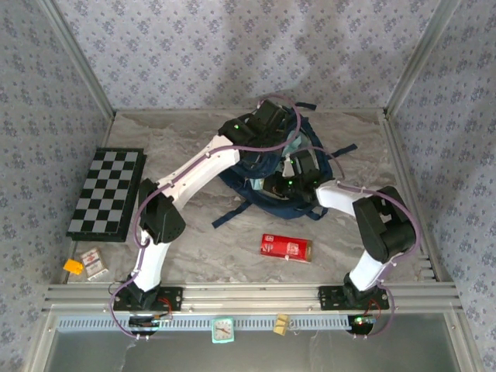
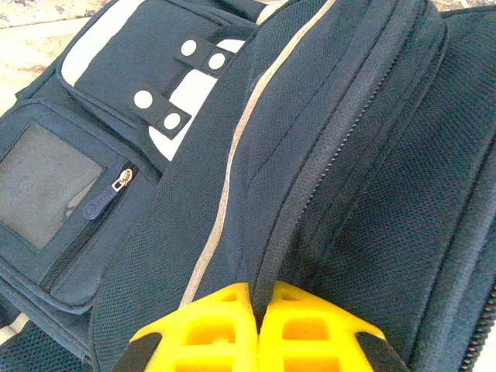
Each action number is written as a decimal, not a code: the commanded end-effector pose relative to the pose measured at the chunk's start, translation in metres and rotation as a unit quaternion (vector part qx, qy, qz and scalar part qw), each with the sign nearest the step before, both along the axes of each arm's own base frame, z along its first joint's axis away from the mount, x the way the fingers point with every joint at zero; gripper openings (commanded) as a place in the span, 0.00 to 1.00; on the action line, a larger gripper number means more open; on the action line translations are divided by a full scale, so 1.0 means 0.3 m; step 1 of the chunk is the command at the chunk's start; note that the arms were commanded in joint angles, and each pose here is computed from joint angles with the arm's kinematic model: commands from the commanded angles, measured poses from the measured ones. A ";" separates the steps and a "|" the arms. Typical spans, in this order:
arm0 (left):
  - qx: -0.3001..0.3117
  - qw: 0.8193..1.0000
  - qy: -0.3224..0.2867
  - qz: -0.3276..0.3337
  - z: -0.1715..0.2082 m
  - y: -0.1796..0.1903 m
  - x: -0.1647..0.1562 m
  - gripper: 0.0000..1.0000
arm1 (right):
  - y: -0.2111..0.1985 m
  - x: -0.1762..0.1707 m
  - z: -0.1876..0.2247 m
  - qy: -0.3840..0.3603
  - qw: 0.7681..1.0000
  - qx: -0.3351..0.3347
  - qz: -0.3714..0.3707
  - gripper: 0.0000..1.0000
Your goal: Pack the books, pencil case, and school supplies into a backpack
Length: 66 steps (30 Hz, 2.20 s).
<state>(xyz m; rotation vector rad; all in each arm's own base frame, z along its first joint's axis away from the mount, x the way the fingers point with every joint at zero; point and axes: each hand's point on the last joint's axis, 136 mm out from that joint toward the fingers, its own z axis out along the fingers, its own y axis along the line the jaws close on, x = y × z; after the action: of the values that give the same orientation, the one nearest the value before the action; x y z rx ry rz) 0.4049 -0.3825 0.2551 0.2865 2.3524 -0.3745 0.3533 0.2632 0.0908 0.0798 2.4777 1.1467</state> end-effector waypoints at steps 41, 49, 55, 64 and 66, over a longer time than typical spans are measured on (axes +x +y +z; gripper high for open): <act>-0.049 0.999 -0.005 0.022 0.075 0.046 0.006 0.00 | -0.518 0.542 0.218 -0.087 0.976 -0.037 -0.198 0.41; -0.047 0.999 -0.009 0.018 0.081 0.033 0.022 0.00 | -0.483 0.619 0.114 -0.055 0.981 -0.072 -0.173 0.26; -0.043 0.999 -0.010 0.019 0.070 0.022 0.037 0.00 | -0.395 0.524 -0.021 -0.024 0.983 -0.085 -0.163 0.04; -0.036 0.999 -0.007 0.027 0.044 0.018 0.050 0.00 | -0.340 0.391 -0.110 -0.004 0.983 -0.096 -0.157 0.00; -0.037 0.999 -0.006 0.028 0.044 0.020 0.052 0.00 | -0.320 0.372 -0.105 -0.010 0.985 -0.070 -0.160 0.00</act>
<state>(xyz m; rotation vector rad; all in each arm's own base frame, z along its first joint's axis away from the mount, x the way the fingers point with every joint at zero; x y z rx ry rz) 0.4117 -0.3791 0.2496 0.2295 2.3782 -0.4310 0.4973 0.1574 0.0925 0.3497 2.2995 0.7934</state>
